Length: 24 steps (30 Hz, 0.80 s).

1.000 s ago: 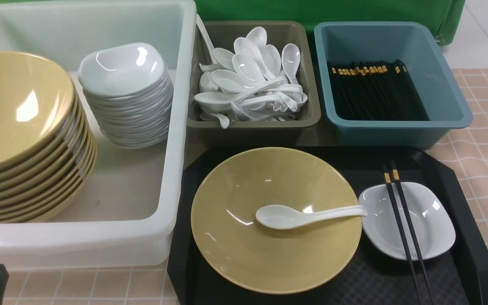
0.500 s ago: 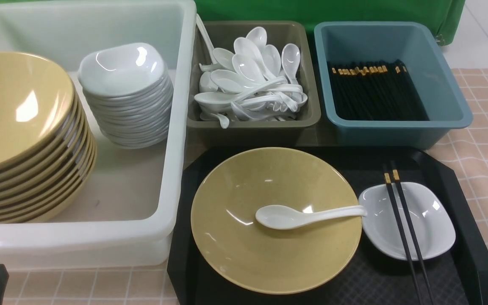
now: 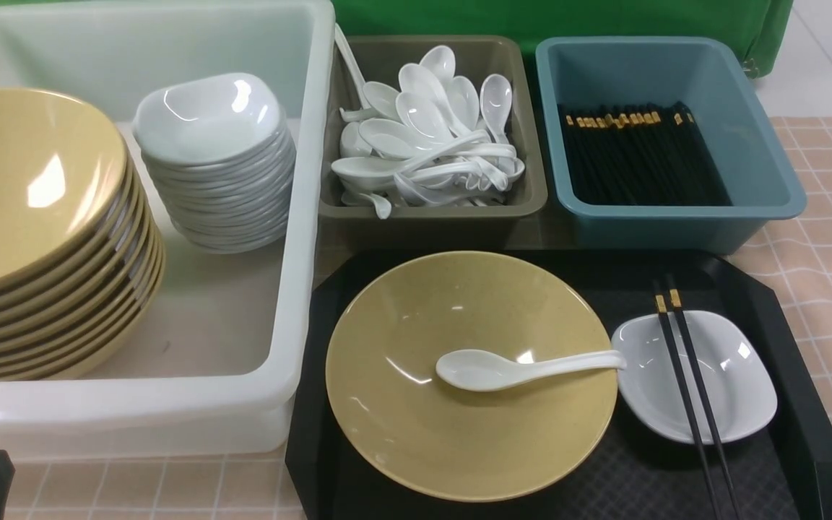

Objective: On brown table put chopsticks spoon bowls plates into blue grey white boxes.
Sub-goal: 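Move the grippers toward the tableware on the black tray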

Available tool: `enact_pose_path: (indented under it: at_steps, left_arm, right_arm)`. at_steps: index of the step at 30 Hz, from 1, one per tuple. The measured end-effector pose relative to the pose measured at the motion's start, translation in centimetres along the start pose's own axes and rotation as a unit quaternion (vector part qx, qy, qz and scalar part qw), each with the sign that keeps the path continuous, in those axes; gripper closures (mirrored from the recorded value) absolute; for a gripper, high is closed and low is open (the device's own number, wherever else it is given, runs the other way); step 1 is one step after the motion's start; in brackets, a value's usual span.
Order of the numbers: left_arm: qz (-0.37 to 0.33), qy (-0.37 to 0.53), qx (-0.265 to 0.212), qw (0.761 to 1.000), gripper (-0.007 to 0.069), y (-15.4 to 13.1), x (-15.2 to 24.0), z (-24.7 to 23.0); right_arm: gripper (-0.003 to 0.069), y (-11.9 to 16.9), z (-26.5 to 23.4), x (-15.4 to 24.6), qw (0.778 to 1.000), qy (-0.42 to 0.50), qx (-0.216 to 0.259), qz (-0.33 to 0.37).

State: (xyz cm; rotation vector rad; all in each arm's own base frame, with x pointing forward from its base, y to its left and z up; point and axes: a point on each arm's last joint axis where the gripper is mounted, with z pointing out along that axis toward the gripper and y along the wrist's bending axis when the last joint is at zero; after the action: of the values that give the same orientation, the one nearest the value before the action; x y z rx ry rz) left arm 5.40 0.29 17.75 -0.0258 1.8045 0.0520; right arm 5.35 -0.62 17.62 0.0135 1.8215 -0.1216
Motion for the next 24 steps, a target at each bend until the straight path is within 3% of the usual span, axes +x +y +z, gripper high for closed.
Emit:
enact_pose_path:
  at_steps: [15,19,20,21,22,23,24]
  left_arm:
    - [0.001,-0.009,-0.001,1.0,0.0624,0.0,-0.2,0.0]
    - [-0.169,-0.046,0.031,0.984,0.0624,-0.4,-0.9,-0.1]
    - [-0.249,-0.056,0.045,0.966,0.0624,-0.5,-1.2,-0.1]
    - [-0.366,-0.065,0.064,0.926,0.0624,-0.6,-1.5,-0.2]
    - [-0.367,-0.068,0.064,0.926,0.0624,-0.6,-1.6,-0.2]
    - [-0.496,-0.074,0.085,0.861,0.0624,-0.7,-1.9,-0.2]
    - [-0.548,-0.077,0.094,0.827,0.0624,-0.6,-2.1,-0.3]
  right_arm:
    - [0.0422,0.0,0.0,0.0,0.999,-0.002,0.0,0.037]
    - [0.0422,0.2,0.0,-0.2,0.978,-0.008,-0.014,0.207]
    - [0.0422,0.3,0.0,-0.3,0.962,-0.014,-0.021,0.271]
    - [0.0422,0.4,0.0,-0.6,0.921,-0.023,-0.034,0.387]
    - [0.0422,0.4,0.0,-0.7,0.915,-0.028,-0.037,0.402]
    - [0.0422,0.4,-0.1,-1.1,0.86,-0.043,-0.052,0.507]
    - [0.0422,0.4,-0.1,-1.3,0.842,-0.049,-0.058,0.534]
